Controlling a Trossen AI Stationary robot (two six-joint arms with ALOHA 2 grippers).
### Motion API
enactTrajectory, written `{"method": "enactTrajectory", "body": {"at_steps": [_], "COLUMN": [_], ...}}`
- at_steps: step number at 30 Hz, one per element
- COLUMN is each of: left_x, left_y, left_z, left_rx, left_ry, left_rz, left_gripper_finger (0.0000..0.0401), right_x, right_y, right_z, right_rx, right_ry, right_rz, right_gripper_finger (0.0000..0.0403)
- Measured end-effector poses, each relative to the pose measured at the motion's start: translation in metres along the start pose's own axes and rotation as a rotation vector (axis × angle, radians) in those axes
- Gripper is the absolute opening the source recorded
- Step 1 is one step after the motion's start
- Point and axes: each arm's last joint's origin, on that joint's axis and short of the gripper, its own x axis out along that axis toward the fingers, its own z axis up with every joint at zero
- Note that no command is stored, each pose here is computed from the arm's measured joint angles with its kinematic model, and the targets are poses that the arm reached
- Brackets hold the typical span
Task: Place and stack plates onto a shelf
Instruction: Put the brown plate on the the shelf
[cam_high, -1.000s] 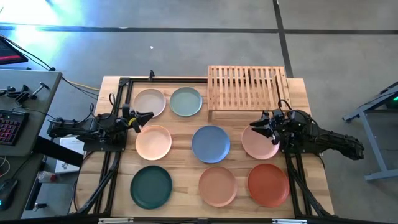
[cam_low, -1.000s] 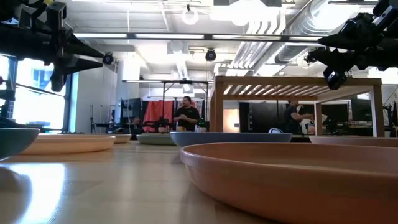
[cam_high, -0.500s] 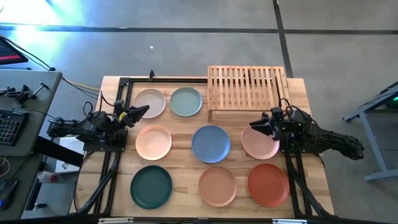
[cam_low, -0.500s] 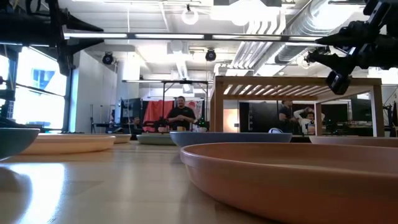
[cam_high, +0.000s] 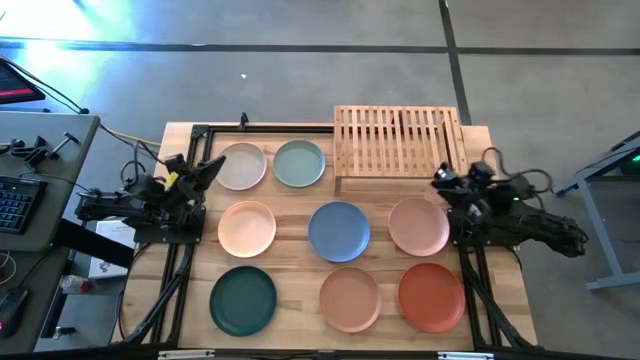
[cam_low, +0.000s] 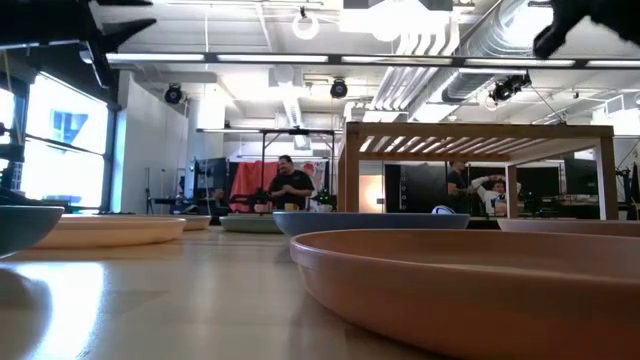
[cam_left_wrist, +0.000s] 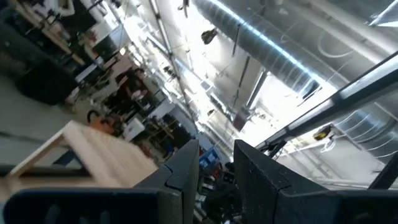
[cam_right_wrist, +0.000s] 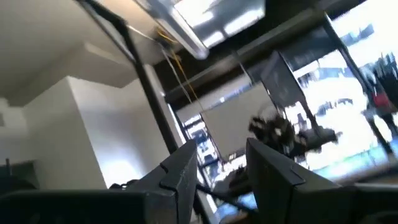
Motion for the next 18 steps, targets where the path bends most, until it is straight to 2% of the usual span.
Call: {"method": "enactTrajectory", "body": {"at_steps": [5,9,14,18], "left_x": [0.006,0.013,0.024,0.033], "left_y": [-0.016,-0.029,-0.045,-0.058], "left_z": [0.016,0.027,0.038,0.047], "left_rx": [0.077,0.130,0.184,0.244], "left_ry": [-0.017,-0.009,0.007,0.005], "left_rz": [-0.018,-0.013,-0.010,-0.013], "left_gripper_finger": [0.0090,0.0090,0.0090,0.0090], "right_x": [0.006,0.016,0.036,0.056], "right_y": [0.020,0.031,0.033,0.025], "right_z": [0.031,0.052,0.068,0.071], "right_rx": [-0.144,-0.189,-0.148,-0.087], "right_ry": [-0.057,-0.048,0.045,0.175], "right_rz": [0.042,0.027,-0.032,-0.113], "right_gripper_finger": [0.0121,0.0121,0.0121,0.0121]}}
